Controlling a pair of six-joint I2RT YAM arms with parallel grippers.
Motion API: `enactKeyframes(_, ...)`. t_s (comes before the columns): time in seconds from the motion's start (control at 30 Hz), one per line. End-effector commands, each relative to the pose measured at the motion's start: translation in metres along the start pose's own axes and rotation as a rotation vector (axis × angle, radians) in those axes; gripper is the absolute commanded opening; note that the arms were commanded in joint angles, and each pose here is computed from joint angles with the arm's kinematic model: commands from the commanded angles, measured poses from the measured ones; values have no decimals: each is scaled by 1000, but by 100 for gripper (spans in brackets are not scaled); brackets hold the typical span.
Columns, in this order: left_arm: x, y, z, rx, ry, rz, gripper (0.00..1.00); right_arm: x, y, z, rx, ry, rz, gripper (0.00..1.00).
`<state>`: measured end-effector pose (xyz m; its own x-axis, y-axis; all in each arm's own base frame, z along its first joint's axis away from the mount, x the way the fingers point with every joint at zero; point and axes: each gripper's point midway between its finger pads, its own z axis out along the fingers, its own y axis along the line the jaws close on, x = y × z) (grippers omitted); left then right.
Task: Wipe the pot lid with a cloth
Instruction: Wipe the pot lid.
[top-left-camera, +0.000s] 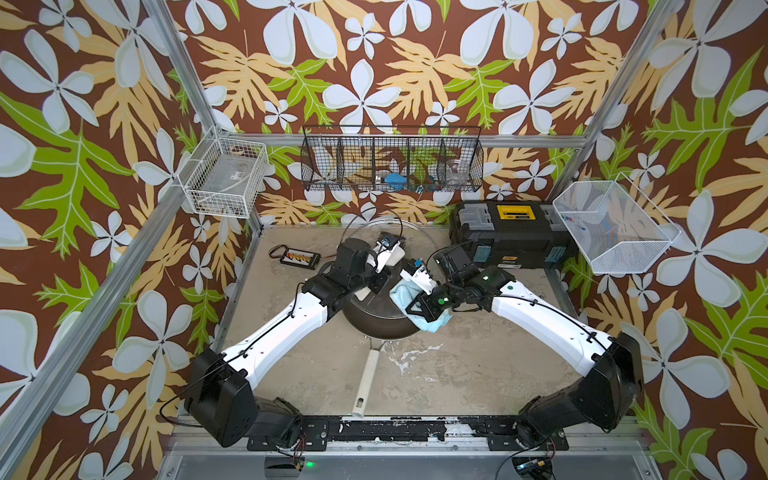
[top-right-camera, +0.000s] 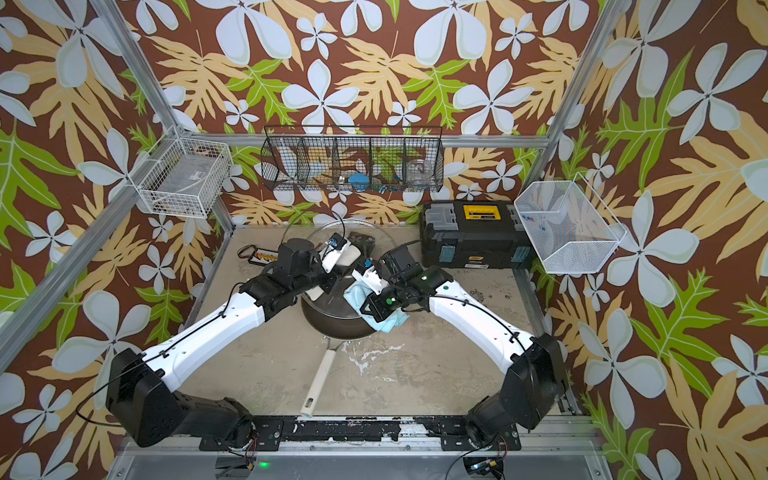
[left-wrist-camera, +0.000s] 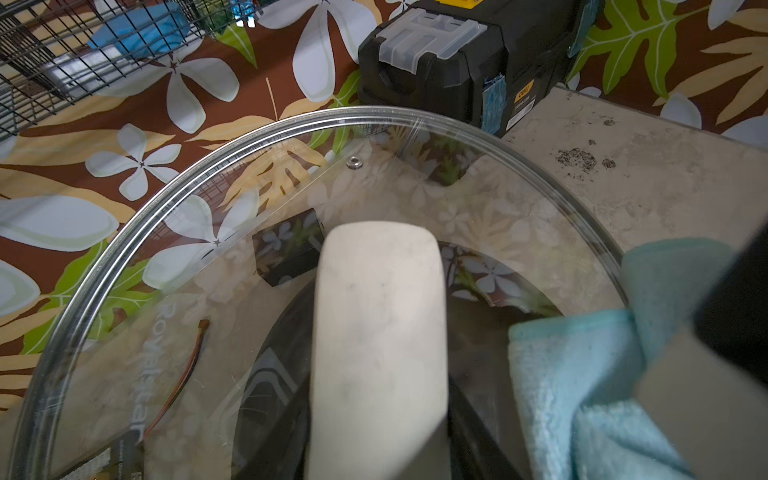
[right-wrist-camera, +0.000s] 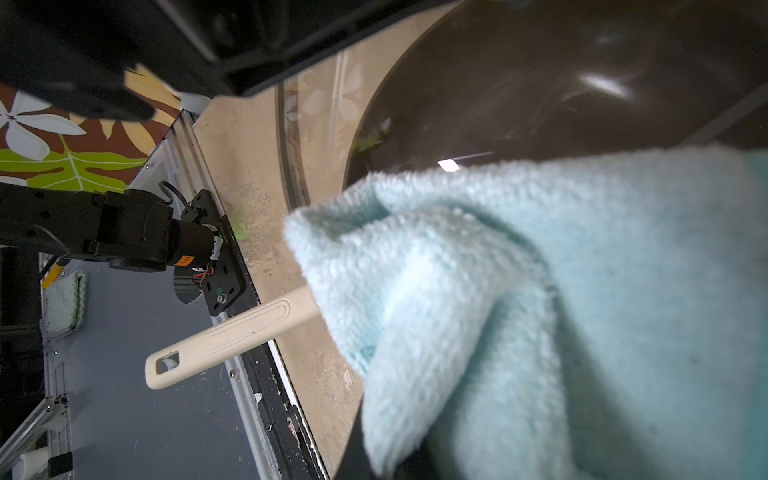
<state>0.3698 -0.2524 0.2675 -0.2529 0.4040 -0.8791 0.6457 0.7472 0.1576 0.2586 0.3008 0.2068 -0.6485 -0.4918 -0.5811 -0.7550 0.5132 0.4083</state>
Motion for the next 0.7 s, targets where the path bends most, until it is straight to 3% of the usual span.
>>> enactKeyframes(0.0, -65, 17, -11, -81, -254, -41, 0, -10, 13, -2, -63, -47, 7, 0)
enactKeyframes(0.27, -47, 34, -1, -175, -198, -156, 0, -14, 15, -20, -25, -91, -6, 0)
enactKeyframes(0.67, -12, 45, -1, -261, -113, -406, 0, 7, -49, -91, 240, -225, 116, 0)
